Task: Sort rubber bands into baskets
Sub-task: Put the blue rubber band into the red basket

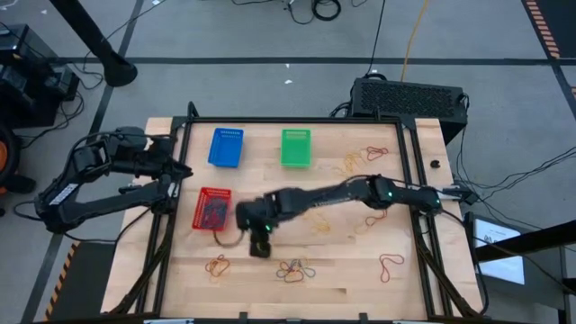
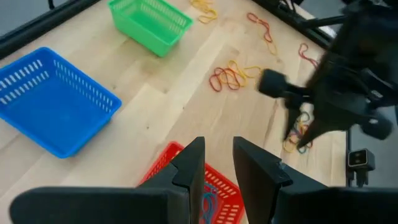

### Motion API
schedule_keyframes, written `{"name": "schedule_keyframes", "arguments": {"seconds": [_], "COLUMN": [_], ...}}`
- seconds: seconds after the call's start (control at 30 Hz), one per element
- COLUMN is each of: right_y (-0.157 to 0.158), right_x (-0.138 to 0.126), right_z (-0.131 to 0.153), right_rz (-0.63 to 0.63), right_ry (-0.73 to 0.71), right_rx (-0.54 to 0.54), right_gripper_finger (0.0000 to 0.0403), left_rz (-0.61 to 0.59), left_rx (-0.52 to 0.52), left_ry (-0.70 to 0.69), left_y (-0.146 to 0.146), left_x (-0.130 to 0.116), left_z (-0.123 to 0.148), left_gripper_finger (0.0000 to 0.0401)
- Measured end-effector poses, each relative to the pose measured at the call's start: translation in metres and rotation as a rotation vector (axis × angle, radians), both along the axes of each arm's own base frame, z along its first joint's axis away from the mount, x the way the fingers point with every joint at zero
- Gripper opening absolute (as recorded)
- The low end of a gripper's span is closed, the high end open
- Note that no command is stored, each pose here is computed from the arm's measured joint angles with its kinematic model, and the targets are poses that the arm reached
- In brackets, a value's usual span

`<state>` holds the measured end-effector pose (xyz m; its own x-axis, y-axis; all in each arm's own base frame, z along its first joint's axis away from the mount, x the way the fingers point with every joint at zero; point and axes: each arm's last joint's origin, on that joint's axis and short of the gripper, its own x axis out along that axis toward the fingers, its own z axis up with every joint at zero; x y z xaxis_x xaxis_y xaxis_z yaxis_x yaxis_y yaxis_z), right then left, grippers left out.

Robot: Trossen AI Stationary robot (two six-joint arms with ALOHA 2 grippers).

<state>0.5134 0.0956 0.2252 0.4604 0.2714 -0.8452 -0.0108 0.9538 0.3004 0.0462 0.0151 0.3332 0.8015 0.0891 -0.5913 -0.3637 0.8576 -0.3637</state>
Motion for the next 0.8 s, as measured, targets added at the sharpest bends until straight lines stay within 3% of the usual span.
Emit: {"name": "schedule_keyframes", "arguments": {"seconds": [0.23,0.43,0.8], "right_y": [0.07,0.121,0.144], "right_x": [-0.051,-0.067,-0.094], "right_z": [-0.006,-0.016,-0.021], "right_rz": [0.075,0.145,-0.095], "right_ry": [0.329,0.303,0.405], "right_rx": [-0.059,-0.127,-0.273], "right_gripper_finger": [0.0109,0.0109,0.0109], "left_rz": [-0.094,-0.156,-0.239], "left_rx": [-0.08,-0.123,-0.139], "left_ry": [-0.131,-0.183,-0.215], "left_y": [-0.004,-0.003,-0.004], "left_x": [0.003,0.013,0.036], "left_z": [-0.023,-0.03,-0.036], "left_gripper_finger": [0.009,0.009,0.009]}}
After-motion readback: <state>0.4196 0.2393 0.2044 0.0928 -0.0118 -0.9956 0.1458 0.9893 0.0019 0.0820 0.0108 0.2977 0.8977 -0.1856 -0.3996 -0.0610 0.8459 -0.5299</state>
